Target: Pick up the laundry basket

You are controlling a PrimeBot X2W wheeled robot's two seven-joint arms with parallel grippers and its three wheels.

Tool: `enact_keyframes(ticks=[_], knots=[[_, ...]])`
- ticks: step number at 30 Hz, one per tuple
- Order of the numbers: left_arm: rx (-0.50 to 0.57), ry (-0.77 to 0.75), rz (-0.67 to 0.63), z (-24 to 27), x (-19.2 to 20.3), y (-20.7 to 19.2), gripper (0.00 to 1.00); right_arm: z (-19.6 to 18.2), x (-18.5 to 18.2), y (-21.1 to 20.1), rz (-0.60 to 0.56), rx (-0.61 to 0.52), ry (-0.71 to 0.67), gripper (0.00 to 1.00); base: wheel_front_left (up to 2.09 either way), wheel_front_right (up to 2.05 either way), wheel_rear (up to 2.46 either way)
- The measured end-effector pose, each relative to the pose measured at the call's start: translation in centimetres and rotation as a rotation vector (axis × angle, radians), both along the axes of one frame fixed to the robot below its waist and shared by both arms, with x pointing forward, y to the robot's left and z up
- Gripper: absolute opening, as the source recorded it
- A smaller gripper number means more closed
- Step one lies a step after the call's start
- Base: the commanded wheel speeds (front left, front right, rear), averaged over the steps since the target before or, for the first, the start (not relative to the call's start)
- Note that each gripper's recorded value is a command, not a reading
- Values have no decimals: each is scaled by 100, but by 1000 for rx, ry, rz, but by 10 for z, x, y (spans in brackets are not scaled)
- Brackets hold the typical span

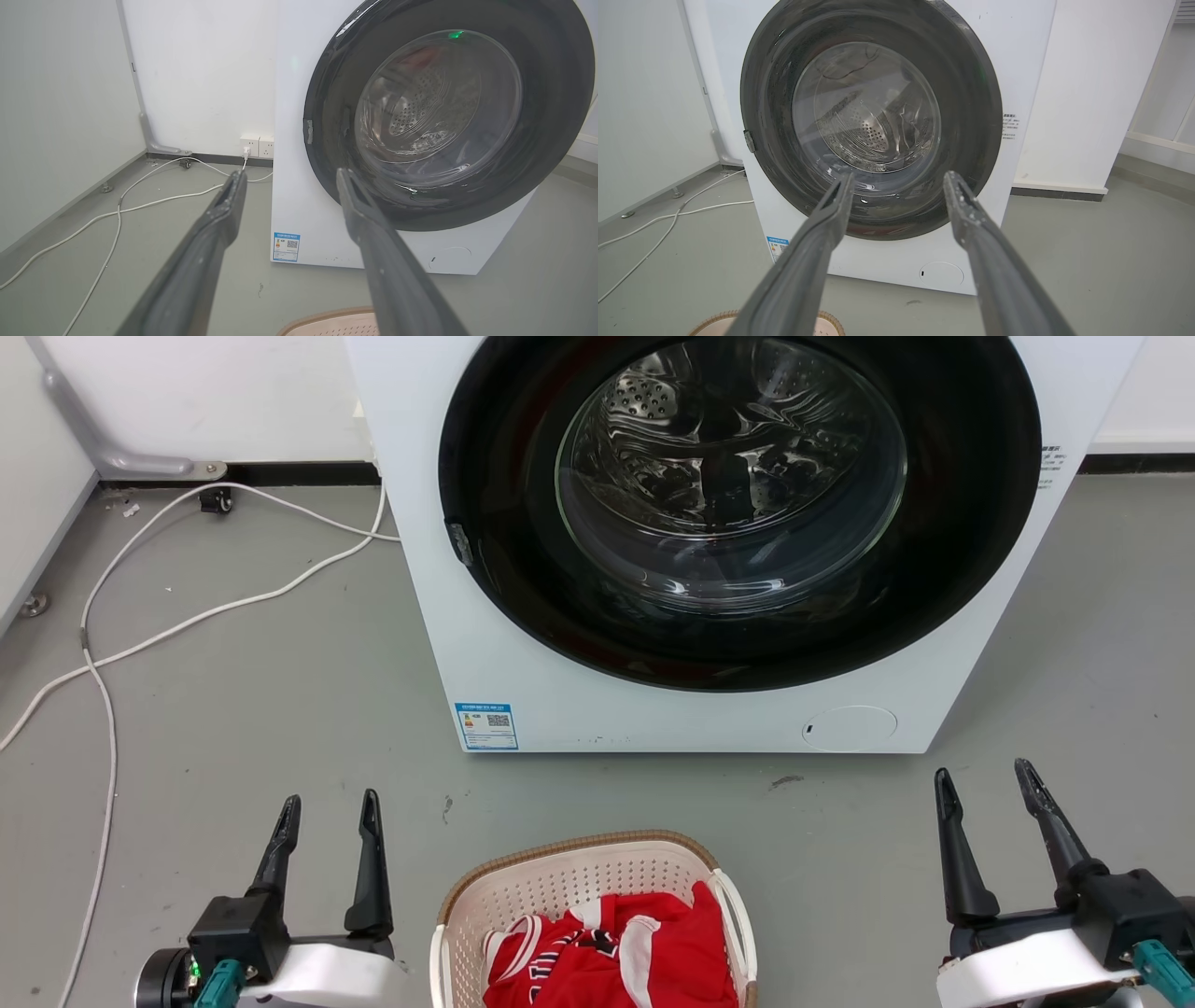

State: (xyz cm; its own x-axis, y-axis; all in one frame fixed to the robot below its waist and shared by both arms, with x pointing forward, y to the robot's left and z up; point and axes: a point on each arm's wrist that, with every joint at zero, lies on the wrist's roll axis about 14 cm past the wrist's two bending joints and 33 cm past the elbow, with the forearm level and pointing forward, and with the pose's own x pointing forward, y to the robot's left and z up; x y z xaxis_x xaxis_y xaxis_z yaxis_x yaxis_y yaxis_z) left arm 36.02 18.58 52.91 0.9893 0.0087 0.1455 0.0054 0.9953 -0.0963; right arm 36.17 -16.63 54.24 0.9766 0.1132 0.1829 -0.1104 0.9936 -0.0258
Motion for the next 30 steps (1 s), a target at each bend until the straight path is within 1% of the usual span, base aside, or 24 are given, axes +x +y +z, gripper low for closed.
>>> enact_keyframes(ticks=[10, 20, 30], knots=[[68, -11, -3, 1, -2, -2, 100, 0, -2, 2, 5, -32, -10, 100, 0, 0, 0], [68, -10, 6, 0, -3, 0, 100, -4, -3, -1, -2, 5, 3, 100, 0, 0, 0], [69, -7, 7, 0, -3, 1, 100, -9, -3, -2, -5, 13, 17, 100, 0, 0, 0]])
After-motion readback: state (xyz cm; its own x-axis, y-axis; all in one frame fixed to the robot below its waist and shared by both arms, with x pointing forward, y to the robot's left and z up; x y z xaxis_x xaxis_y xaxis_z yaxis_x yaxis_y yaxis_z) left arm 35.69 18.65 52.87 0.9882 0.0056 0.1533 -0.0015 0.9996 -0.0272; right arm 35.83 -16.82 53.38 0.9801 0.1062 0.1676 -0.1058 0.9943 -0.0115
